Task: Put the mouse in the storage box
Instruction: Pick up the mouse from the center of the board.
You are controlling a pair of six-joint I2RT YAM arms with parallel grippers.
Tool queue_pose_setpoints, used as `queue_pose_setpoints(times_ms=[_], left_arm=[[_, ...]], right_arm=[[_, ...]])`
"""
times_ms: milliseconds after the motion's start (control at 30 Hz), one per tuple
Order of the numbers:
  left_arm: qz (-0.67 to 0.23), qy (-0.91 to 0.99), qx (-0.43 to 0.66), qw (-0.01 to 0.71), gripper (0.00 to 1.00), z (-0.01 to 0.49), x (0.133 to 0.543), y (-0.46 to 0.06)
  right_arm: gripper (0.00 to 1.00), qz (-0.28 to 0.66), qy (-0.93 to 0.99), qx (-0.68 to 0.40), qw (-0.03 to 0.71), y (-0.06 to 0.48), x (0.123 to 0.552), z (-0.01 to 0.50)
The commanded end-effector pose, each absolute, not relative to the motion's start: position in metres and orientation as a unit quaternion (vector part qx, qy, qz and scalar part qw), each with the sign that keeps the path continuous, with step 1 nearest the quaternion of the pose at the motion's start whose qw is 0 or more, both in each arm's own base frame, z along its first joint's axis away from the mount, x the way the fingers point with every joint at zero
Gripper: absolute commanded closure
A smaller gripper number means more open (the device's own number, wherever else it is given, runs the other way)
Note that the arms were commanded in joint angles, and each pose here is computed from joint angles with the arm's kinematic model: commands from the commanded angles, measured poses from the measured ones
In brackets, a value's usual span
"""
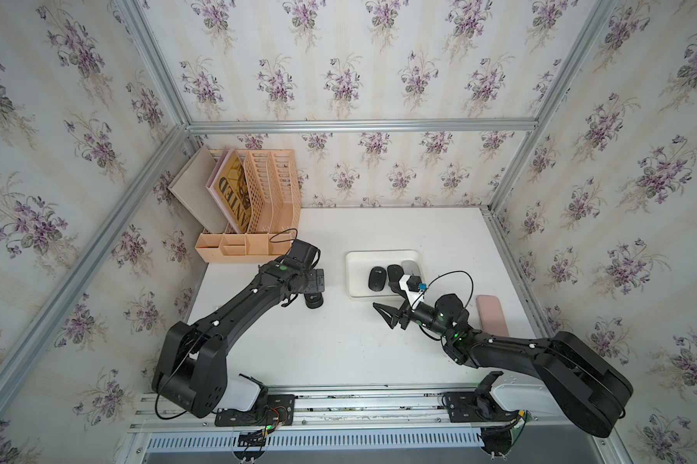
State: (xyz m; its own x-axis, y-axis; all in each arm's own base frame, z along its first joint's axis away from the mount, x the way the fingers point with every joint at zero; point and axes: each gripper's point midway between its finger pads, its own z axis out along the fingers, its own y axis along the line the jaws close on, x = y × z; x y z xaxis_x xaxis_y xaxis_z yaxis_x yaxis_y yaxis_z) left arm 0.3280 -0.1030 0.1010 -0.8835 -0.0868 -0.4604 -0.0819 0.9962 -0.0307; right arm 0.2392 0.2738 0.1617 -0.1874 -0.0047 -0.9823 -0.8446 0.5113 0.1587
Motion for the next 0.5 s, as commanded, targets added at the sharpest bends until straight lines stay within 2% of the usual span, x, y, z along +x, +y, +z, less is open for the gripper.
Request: queue_pose_setpoints(times_ms=[0, 400, 467], left_arm=[[-0.021, 0.975, -0.044, 0.217, 0.00, 0.085, 0.327, -0.110], [-0.019, 0.983, -0.047, 0.178, 0.00, 0.047, 0.344, -0.122], [-0.018, 0.984, -0.047, 0.172, 0.03, 0.039, 0.343, -0.123]], right_arm=[[0.08, 0.384, 0.666, -0.328, 0.550, 0.277, 0.235, 0.162], [0.06, 0.364, 0.671, -0.319, 0.561, 0.272, 0.239, 0.164], [0.06, 0.364, 0.671, -0.322, 0.561, 0.272, 0.238, 0.163]])
